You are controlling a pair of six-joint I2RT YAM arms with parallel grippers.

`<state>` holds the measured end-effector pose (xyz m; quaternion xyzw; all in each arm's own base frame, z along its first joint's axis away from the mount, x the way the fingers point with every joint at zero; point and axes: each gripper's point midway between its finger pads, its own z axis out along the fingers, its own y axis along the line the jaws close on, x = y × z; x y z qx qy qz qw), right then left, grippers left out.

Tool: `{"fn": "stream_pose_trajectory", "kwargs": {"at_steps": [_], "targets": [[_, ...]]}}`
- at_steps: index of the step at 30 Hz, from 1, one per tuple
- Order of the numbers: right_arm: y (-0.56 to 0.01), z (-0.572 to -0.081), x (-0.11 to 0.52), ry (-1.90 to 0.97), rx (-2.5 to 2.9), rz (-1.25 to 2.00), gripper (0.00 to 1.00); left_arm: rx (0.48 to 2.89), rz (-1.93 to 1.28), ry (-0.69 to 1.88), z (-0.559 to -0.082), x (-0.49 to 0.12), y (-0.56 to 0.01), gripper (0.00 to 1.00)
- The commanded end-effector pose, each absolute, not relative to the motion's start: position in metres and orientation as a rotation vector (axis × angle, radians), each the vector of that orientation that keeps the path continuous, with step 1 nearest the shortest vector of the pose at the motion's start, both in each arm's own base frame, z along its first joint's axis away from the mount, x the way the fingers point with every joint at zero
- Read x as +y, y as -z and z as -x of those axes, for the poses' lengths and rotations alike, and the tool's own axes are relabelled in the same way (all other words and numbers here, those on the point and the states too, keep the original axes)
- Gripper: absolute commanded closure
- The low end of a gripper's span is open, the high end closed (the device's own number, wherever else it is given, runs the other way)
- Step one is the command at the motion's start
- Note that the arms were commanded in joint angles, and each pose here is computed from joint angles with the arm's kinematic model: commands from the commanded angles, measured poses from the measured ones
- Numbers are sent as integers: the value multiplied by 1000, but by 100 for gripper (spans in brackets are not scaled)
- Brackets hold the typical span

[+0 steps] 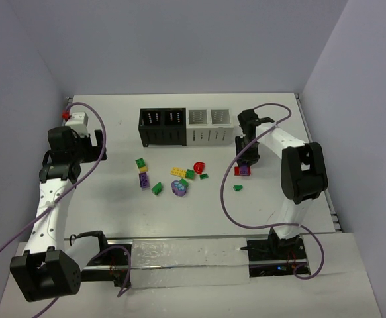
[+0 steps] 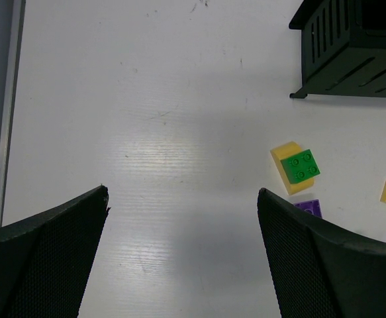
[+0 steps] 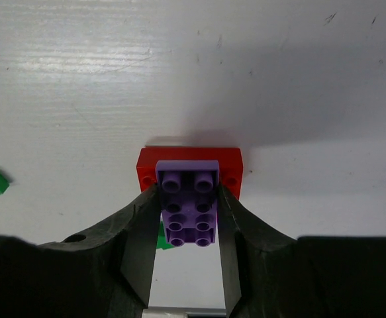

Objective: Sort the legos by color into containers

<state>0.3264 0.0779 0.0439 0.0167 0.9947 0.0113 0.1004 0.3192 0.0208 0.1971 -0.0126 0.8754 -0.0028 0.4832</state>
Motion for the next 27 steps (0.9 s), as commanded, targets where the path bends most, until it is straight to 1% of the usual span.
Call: {"fn": "stream_pose_trajectory", "kwargs": {"at_steps": [1,4,6,7,9,13,15,19,22,23,25,27], "targets": [[-94,-324,86,-201,2836,19,100,2038,-43,22,-324,14,-229,1],[-153,-320,98,-380,2640,155,100,1987,-132,141,-322,-8,-248,1],[-189,-313,118,-558,2513,247,100,1941,-219,245,-318,-28,-263,1],[-193,-312,121,-579,2500,257,100,1923,-260,299,-315,-38,-268,1],[-236,-305,143,-746,2353,317,100,1840,-392,498,-303,-73,-288,1],[-279,-300,181,-1033,2279,347,100,1713,-537,719,-286,-124,-322,1],[-288,-299,195,-1149,2269,330,100,1667,-620,779,-279,-143,-333,1],[-299,-296,224,-1378,2249,335,100,1612,-825,846,-270,-184,-333,4],[-299,-289,241,-1537,2262,348,100,1569,-987,839,-256,-217,-336,4],[-298,-289,243,-1562,2274,330,100,1579,-1007,812,-259,-221,-332,4],[-299,-285,249,-1617,2271,331,100,1527,-1122,785,-250,-239,-333,4],[-300,-282,252,-1655,2272,331,100,1549,-1177,779,-247,-249,-320,5]]}}
